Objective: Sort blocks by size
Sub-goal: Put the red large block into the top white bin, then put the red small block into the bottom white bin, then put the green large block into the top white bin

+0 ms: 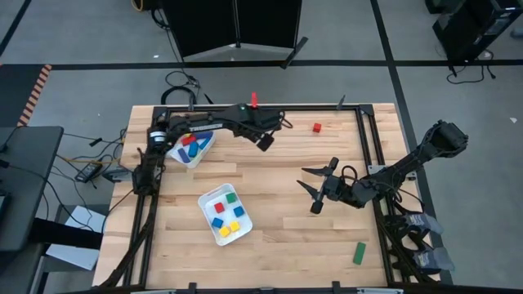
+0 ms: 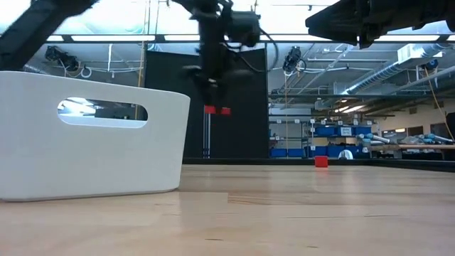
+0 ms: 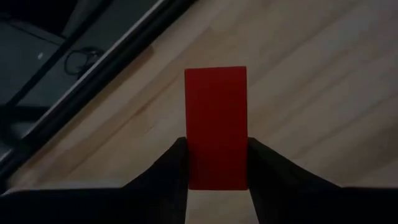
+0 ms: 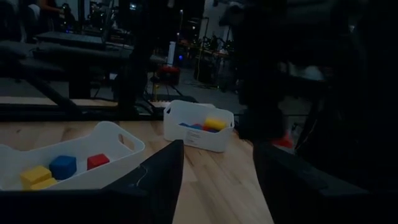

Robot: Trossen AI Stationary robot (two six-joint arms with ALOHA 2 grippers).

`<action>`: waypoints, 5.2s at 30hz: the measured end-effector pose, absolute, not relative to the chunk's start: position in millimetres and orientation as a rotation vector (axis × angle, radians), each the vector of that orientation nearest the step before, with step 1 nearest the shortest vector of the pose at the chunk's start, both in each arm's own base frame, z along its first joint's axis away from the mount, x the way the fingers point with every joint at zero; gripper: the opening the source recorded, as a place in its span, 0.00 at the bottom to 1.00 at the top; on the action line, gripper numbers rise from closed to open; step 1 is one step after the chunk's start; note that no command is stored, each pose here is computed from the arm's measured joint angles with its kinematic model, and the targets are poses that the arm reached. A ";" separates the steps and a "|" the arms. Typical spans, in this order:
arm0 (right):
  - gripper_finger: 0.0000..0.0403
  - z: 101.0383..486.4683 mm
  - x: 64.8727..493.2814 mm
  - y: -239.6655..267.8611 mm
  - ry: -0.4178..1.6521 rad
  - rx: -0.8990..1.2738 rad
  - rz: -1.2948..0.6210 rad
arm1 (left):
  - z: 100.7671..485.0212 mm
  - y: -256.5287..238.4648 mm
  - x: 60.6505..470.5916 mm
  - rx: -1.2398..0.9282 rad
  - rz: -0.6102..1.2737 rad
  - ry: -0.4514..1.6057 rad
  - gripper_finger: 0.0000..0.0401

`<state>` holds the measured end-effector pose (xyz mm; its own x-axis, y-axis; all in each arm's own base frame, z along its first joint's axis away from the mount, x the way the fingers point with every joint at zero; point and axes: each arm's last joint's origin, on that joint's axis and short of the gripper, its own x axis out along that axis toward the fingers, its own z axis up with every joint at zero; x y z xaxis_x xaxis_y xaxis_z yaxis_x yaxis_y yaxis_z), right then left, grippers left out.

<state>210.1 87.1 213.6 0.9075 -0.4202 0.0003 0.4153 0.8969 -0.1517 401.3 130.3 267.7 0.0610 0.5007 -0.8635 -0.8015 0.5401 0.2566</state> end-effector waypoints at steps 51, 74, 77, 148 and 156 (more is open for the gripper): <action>0.71 188.2 202.8 -97.4 0.706 0.358 -1.016 | 257.5 88.7 212.6 -0.448 0.957 0.657 0.81; 0.83 137.9 228.8 -165.4 0.796 0.551 -1.323 | 278.4 65.0 219.0 -0.413 0.817 0.500 0.80; 0.80 129.2 232.3 -167.4 0.836 0.566 -1.334 | 278.5 62.9 219.7 -0.410 0.809 0.501 0.80; 0.68 182.2 404.4 122.4 0.163 0.219 -0.083 | 316.7 -11.5 211.9 -0.308 0.600 0.230 0.80; 0.67 185.7 295.9 114.8 -0.001 0.249 -0.188 | 297.7 -35.5 254.8 -0.306 0.424 0.231 0.80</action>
